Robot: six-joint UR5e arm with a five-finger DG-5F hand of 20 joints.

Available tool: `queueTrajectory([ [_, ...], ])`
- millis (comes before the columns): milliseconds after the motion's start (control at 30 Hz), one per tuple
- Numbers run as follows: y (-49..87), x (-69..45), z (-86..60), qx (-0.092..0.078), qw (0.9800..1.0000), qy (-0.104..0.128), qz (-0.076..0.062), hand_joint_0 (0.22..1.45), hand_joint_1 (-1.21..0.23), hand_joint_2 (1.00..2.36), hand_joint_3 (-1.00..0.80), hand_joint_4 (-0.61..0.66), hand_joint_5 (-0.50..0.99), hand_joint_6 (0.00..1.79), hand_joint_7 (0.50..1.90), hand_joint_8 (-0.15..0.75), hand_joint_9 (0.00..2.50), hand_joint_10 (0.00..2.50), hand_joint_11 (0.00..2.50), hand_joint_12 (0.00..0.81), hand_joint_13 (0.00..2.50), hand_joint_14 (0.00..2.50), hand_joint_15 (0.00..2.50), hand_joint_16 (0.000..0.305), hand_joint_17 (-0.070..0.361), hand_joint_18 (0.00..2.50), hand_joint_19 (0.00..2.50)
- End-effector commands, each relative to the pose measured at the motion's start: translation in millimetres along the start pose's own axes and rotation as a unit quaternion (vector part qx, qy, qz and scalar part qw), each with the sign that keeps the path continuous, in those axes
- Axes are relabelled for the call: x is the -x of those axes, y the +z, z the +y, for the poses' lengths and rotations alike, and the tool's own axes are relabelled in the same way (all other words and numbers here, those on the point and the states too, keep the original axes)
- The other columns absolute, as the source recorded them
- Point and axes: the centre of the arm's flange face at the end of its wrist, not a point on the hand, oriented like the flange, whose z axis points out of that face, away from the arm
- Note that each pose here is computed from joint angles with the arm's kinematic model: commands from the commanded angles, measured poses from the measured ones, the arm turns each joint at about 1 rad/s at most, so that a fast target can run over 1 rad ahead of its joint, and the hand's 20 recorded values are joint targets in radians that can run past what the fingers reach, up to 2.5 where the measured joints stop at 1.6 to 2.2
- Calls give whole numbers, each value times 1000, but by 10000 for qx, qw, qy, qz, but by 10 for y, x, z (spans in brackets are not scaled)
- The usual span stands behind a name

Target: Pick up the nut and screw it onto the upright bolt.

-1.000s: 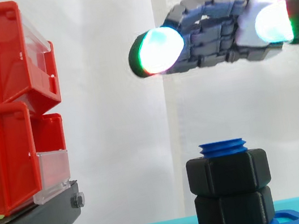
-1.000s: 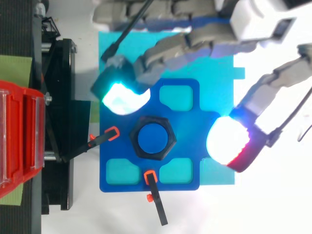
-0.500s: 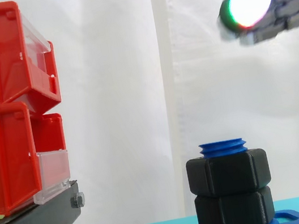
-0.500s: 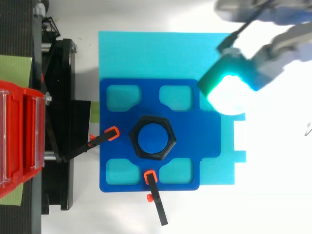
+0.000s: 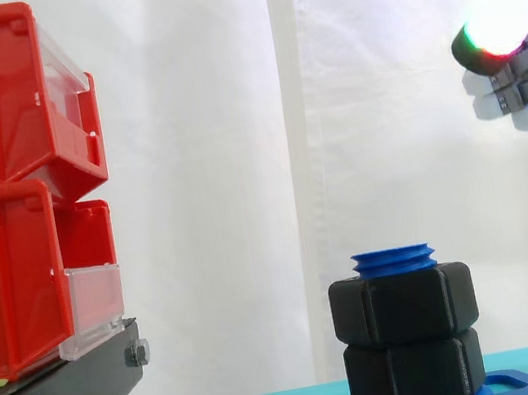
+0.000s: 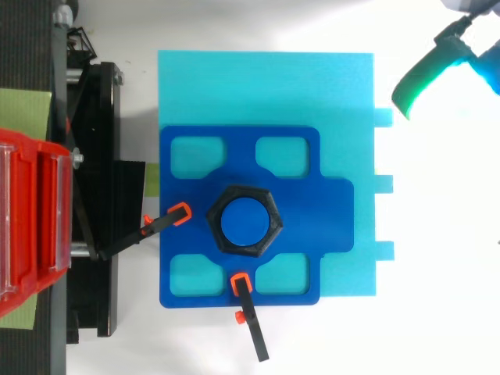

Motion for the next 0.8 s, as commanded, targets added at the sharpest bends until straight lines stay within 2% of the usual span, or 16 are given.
queueTrajectory([
  [0, -9, 17, -22, -31, 9987, 511, -42, 370, -580, 1000, -500, 54, -300, 501, 608, 212, 0, 0, 0, 366, 0, 0, 0, 55, 124, 0, 0],
  [100, -5, -15, -5, -15, 9987, 511, -7, 371, -571, 1000, -500, 56, -300, 501, 609, 213, 0, 0, 0, 365, 0, 0, 0, 55, 124, 0, 0],
  [767, -5, -14, -6, -18, 9987, 511, -14, 392, -528, 1000, -500, 84, -290, 501, 616, 217, 0, 0, 0, 350, 0, 0, 0, 53, 119, 0, 0],
])
